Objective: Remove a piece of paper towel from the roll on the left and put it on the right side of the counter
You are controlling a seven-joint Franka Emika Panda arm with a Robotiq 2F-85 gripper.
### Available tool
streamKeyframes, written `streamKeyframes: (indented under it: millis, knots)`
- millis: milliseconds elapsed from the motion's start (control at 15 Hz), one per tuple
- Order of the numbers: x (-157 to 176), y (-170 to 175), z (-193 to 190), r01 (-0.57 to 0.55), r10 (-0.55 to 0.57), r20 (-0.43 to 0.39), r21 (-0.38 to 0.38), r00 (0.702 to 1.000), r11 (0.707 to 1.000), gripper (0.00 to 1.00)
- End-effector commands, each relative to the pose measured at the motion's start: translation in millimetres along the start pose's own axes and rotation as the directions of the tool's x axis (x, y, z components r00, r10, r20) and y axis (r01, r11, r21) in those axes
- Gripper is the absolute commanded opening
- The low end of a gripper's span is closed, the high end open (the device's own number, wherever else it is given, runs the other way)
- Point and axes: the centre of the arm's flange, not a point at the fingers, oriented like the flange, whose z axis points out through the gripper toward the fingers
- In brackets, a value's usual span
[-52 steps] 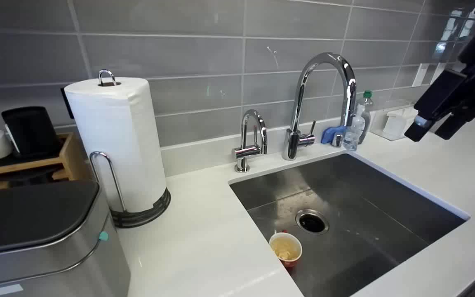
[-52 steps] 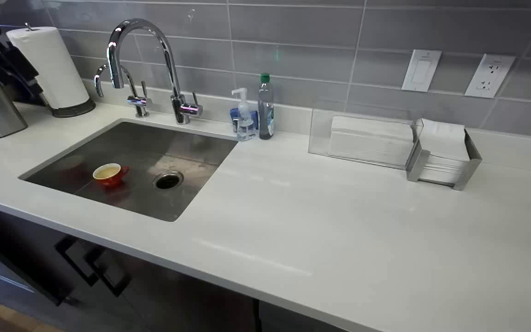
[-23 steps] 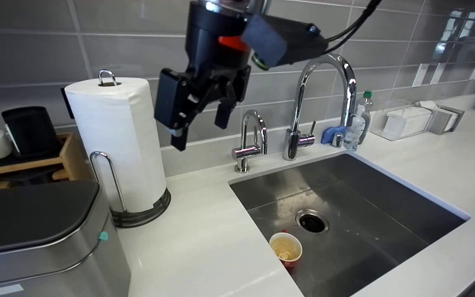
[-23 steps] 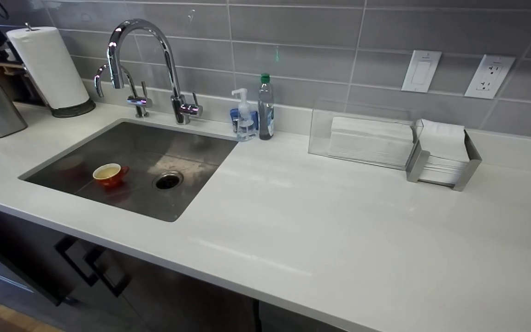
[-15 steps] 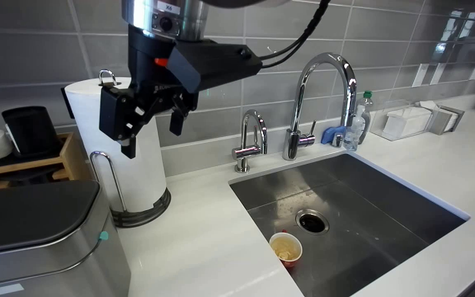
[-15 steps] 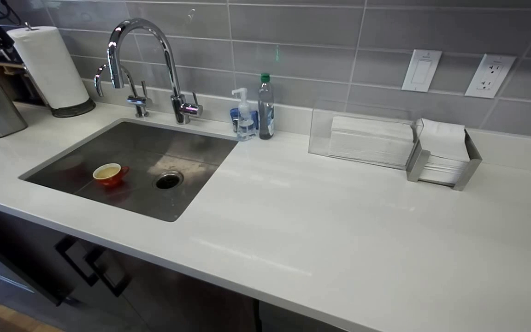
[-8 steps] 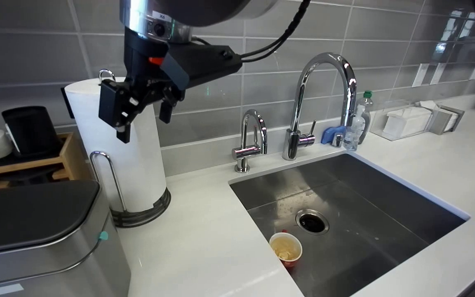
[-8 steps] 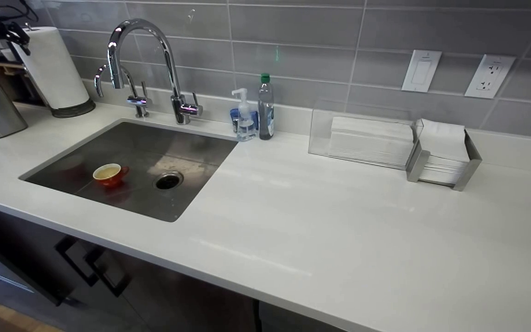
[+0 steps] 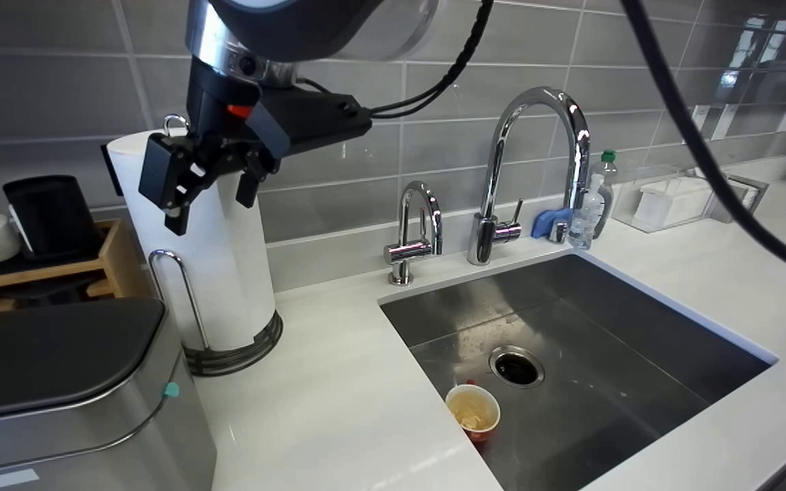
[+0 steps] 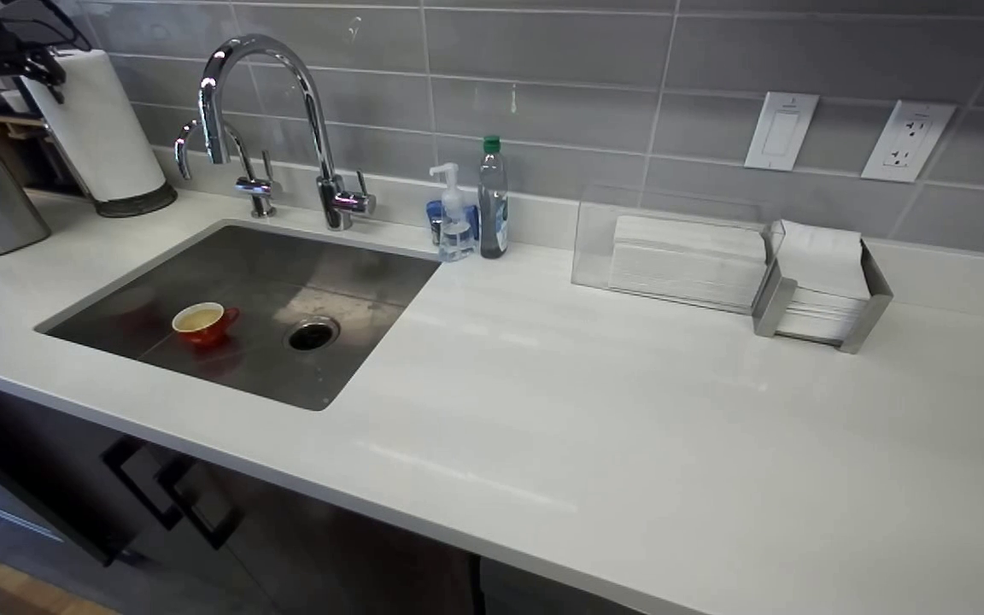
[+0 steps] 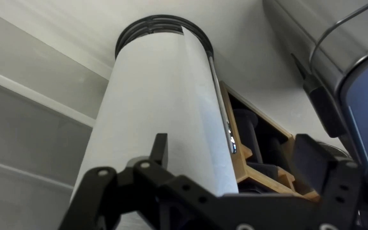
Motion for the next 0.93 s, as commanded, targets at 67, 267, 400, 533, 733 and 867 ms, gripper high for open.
streamKeyframes:
  millis: [67, 267, 400, 533, 733, 867]
  knots:
    - [28.2, -0.9, 16.1, -0.007, 0.008, -0.010, 0.087, 1.000, 0.996, 1.00]
    - [31.3, -3.2, 18.0, 0.005, 0.000, -0.043, 0.116, 0.999, 0.993, 1.00]
    - [34.1, -4.8, 21.1, 0.019, -0.013, -0.053, 0.107, 0.999, 0.994, 0.83]
    - [35.0, -7.8, 22.5, 0.022, -0.016, -0.050, 0.123, 0.999, 0.992, 0.68]
    - [32.6, -13.7, 24.1, 0.025, -0.020, -0.035, 0.144, 0.999, 0.989, 0.75]
    - [30.5, -18.1, 23.8, 0.024, -0.019, -0.032, 0.145, 0.999, 0.989, 0.83]
